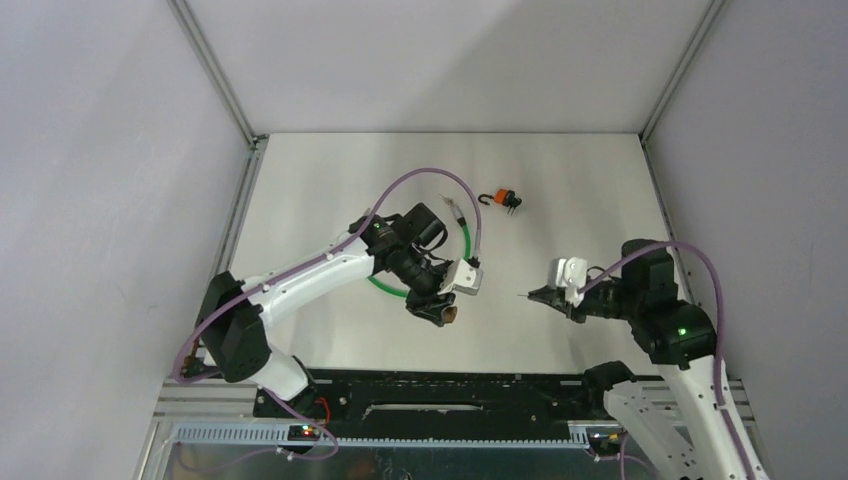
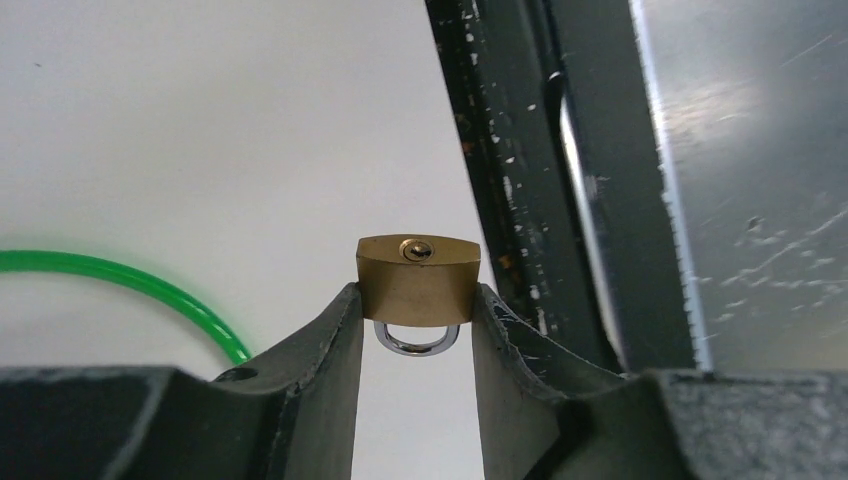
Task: Unlock with the key
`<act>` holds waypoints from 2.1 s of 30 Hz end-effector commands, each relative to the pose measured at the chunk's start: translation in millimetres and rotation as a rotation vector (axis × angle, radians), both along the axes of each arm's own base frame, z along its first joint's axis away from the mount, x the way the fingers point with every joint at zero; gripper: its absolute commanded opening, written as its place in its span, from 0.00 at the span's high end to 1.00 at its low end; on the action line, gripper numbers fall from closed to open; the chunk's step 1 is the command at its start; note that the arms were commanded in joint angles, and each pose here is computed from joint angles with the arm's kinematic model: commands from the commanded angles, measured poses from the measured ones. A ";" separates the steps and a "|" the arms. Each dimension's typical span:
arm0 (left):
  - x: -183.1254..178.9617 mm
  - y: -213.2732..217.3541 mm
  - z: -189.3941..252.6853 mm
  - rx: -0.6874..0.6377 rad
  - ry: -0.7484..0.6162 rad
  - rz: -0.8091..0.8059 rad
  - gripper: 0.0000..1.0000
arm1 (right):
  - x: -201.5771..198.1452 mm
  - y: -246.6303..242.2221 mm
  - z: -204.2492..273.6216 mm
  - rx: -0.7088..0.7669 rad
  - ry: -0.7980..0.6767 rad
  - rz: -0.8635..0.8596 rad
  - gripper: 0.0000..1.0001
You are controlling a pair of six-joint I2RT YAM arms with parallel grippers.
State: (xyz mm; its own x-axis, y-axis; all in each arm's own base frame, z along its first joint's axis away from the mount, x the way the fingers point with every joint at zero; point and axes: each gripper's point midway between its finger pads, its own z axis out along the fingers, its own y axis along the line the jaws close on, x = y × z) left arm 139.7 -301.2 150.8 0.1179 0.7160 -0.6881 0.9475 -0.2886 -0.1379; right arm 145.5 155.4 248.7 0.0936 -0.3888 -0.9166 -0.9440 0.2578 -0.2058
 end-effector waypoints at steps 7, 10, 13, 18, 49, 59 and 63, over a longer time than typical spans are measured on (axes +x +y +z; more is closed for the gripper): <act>-6.2 -5.0 37.1 -0.010 0.198 0.063 1.00 | 2.8 39.6 8.6 -0.178 -0.321 0.210 1.00; -6.9 -5.5 34.4 0.025 0.234 0.054 1.00 | 3.1 54.8 5.5 -0.211 -0.387 0.262 1.00; -8.7 -7.3 34.5 0.032 0.250 0.042 1.00 | -1.4 72.8 6.5 -0.196 -0.445 0.318 1.00; -12.4 -10.1 36.5 0.029 0.263 0.040 1.00 | -15.0 96.1 -1.9 -0.219 -0.474 0.408 1.00; -33.3 -17.0 45.1 -0.008 0.248 -0.014 1.00 | -34.3 116.6 -48.1 -0.290 -0.461 0.500 1.00; -34.3 -16.6 44.6 -0.010 0.248 -0.018 1.00 | -34.1 116.8 -52.4 -0.301 -0.446 0.501 1.00; -33.8 -17.2 45.7 -0.013 0.245 -0.018 1.00 | -34.8 118.1 -51.8 -0.292 -0.444 0.502 1.00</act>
